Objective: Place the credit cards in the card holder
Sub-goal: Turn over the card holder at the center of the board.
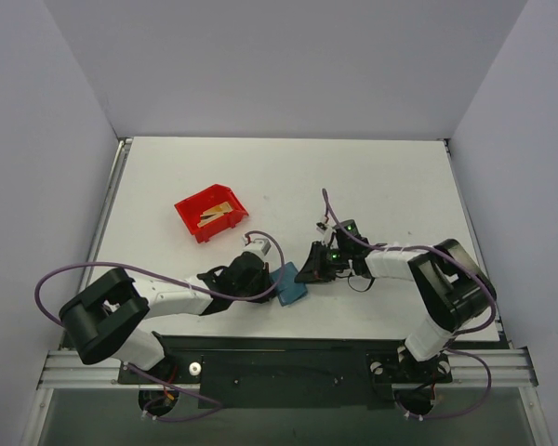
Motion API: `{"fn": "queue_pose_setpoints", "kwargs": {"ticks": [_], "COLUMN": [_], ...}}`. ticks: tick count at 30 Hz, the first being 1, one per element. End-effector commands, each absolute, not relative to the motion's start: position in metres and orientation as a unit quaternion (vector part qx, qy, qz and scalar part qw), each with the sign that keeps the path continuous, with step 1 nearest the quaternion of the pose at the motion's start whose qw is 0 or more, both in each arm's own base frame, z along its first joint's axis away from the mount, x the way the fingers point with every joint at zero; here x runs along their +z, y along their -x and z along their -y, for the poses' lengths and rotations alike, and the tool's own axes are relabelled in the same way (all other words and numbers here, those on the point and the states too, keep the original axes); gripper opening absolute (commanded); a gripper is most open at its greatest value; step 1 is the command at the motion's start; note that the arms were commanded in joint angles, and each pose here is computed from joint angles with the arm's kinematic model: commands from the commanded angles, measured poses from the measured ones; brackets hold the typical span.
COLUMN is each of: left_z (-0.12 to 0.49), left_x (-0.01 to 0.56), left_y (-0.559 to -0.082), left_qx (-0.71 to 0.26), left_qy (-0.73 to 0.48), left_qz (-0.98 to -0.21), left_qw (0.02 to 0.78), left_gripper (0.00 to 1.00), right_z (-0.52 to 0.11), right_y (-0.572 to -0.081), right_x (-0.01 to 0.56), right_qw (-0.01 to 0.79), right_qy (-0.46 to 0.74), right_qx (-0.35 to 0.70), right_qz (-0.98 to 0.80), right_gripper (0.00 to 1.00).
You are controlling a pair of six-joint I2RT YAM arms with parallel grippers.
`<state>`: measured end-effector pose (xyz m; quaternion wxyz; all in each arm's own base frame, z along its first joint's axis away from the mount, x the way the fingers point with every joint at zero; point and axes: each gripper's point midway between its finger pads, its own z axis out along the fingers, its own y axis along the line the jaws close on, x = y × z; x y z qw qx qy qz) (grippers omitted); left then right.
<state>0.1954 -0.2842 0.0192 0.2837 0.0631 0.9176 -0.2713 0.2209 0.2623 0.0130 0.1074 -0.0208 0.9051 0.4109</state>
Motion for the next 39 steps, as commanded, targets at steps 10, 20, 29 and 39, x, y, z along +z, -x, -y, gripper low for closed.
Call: {"fn": "queue_pose_setpoints", "kwargs": {"ticks": [10, 20, 29, 39], "left_z": [0.26, 0.249, 0.239, 0.217], "left_x": [0.081, 0.078, 0.073, 0.064], "left_y": [-0.214, -0.214, -0.21, -0.209], "left_qx": [-0.244, -0.247, -0.239, -0.218], "left_qy": [-0.053, -0.041, -0.029, 0.002], "left_qz": [-0.905, -0.907, -0.909, -0.917], "left_qw": [0.344, 0.34, 0.339, 0.333], "left_gripper": [0.0, 0.0, 0.0, 0.0], "right_z": [-0.175, -0.139, -0.155, -0.223], "right_y": [-0.239, -0.249, -0.245, -0.217], "right_x": [0.1, 0.126, 0.09, 0.066], "right_qw": [0.24, 0.278, 0.266, 0.258], "right_qy": [0.062, 0.145, 0.203, 0.251], "right_qx": [0.141, -0.153, -0.258, -0.182], "right_qz": [-0.959, -0.937, -0.906, -0.915], "right_gripper": [0.0, 0.0, 0.0, 0.32]}}
